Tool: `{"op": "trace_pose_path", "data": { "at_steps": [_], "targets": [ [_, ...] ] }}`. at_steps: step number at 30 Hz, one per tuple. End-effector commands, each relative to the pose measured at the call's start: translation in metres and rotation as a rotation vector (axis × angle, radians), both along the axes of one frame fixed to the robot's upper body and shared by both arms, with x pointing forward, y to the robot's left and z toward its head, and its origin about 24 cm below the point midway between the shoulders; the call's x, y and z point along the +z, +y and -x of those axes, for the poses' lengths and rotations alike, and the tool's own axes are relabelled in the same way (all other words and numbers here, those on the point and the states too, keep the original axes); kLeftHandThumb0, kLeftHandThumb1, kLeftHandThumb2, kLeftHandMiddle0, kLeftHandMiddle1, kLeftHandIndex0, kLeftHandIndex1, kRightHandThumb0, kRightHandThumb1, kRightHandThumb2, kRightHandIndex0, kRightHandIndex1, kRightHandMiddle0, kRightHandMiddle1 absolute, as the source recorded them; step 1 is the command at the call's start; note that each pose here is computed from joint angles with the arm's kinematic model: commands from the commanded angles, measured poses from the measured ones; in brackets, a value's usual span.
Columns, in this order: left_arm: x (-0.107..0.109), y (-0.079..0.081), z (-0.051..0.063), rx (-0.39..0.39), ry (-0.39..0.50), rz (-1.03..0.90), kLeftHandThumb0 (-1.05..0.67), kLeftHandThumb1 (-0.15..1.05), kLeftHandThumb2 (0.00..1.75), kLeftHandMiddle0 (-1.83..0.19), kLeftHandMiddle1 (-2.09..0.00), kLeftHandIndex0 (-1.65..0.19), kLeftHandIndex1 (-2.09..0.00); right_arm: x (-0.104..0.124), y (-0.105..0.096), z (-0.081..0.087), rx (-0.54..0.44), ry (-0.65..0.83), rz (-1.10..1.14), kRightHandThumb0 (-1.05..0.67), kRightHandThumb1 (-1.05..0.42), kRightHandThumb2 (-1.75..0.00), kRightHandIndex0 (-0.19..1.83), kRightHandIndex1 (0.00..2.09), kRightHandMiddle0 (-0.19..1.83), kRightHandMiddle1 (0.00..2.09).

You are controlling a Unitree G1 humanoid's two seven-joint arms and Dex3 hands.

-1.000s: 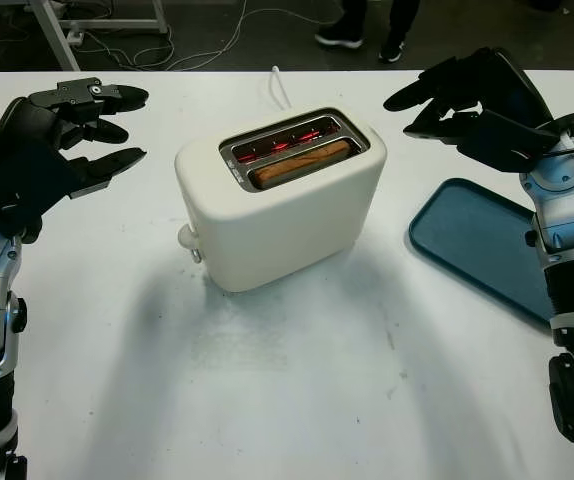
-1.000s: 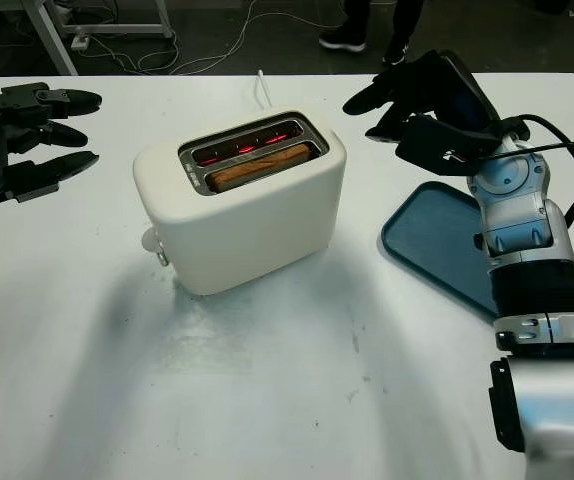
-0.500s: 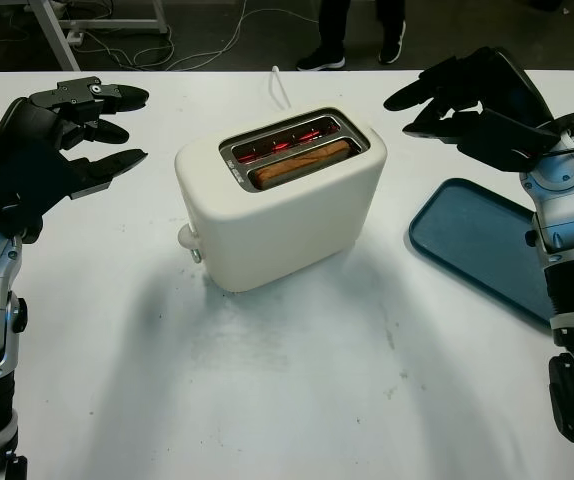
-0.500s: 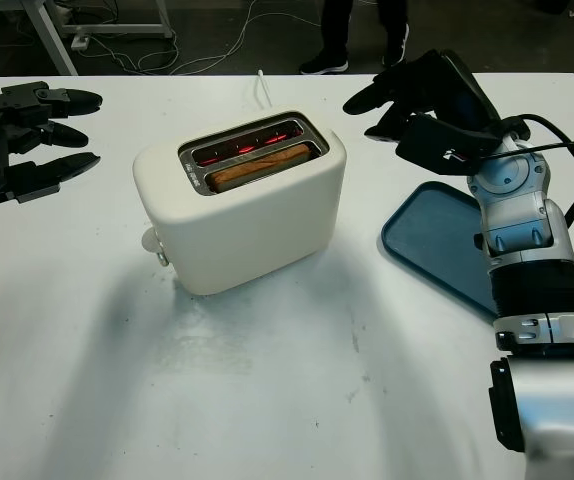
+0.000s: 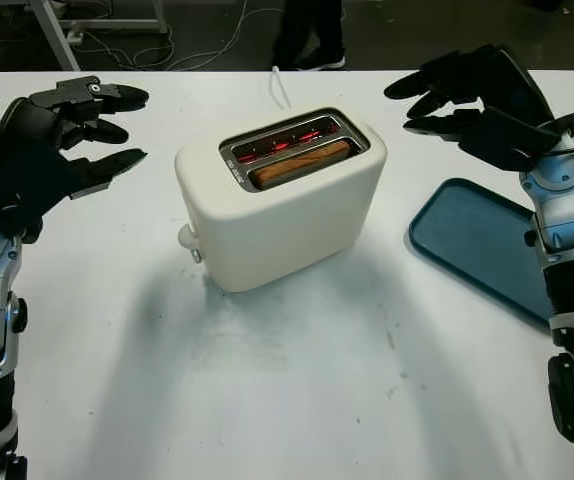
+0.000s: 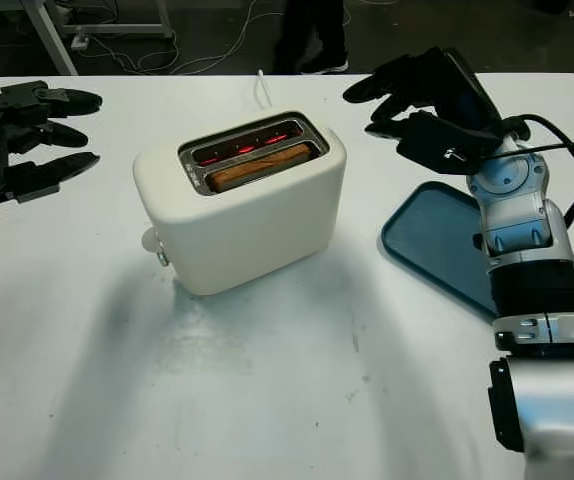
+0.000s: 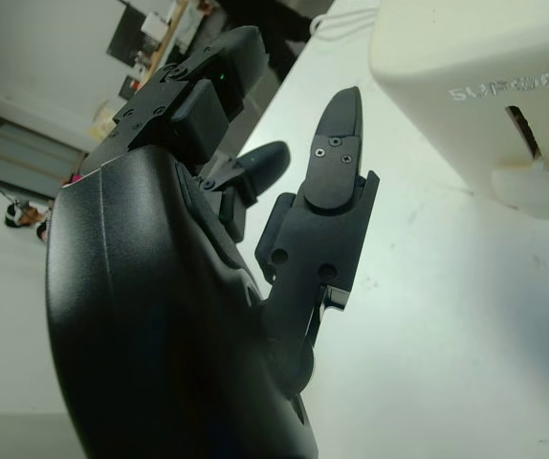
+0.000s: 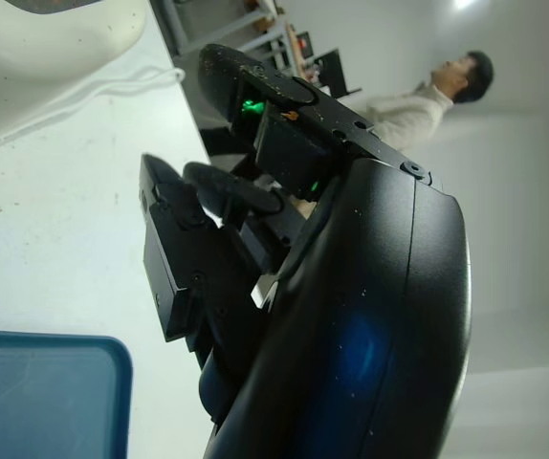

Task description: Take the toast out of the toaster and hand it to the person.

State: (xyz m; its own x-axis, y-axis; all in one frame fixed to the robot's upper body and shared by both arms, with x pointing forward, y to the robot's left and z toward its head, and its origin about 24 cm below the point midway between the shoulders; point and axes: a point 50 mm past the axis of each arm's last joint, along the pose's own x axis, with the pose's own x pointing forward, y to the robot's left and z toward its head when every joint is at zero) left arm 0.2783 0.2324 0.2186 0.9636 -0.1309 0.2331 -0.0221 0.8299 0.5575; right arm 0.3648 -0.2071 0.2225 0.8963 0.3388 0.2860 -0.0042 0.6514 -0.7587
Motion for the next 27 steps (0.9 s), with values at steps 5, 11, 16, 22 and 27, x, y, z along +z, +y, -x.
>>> {"op": "trace_pose_path", "data": {
  "at_steps": [5,11,16,22,27],
  "targets": [
    [0.0007,0.0008,0.0019,0.012,-0.013,-0.004,-0.19,0.82,0.28,-0.31,-1.05,-0.52,-0.42,-0.0037,-0.0022,0.0,0.051,-0.007,-0.017,0.48,-0.83,-0.02,1.02,0.47,1.12,0.06],
    [0.0002,0.0011,0.002,0.01,-0.008,0.014,-0.2,0.82,0.28,-0.3,-1.05,-0.5,-0.43,-0.0046,-0.0024,-0.0004,0.055,-0.009,-0.033,0.5,-0.85,-0.01,1.04,0.49,1.13,0.06],
    [0.0006,0.0006,0.0021,0.006,-0.013,0.012,-0.19,0.81,0.29,-0.29,-1.06,-0.49,-0.45,-0.0036,-0.0026,-0.0001,0.047,-0.01,-0.022,0.48,-0.85,-0.01,1.02,0.49,1.12,0.05],
    [0.0005,0.0008,0.0023,0.008,-0.014,-0.003,-0.2,0.81,0.3,-0.29,-1.07,-0.48,-0.48,-0.0037,-0.0026,0.0003,0.041,-0.011,-0.013,0.46,-0.84,0.0,1.01,0.49,1.11,0.05],
    [0.0002,0.0013,0.0022,0.011,-0.012,-0.008,-0.22,0.81,0.3,-0.29,-1.06,-0.47,-0.49,-0.0031,-0.0025,0.0005,0.039,-0.007,0.004,0.45,-0.84,0.0,1.01,0.5,1.11,0.04]
  ]
}}
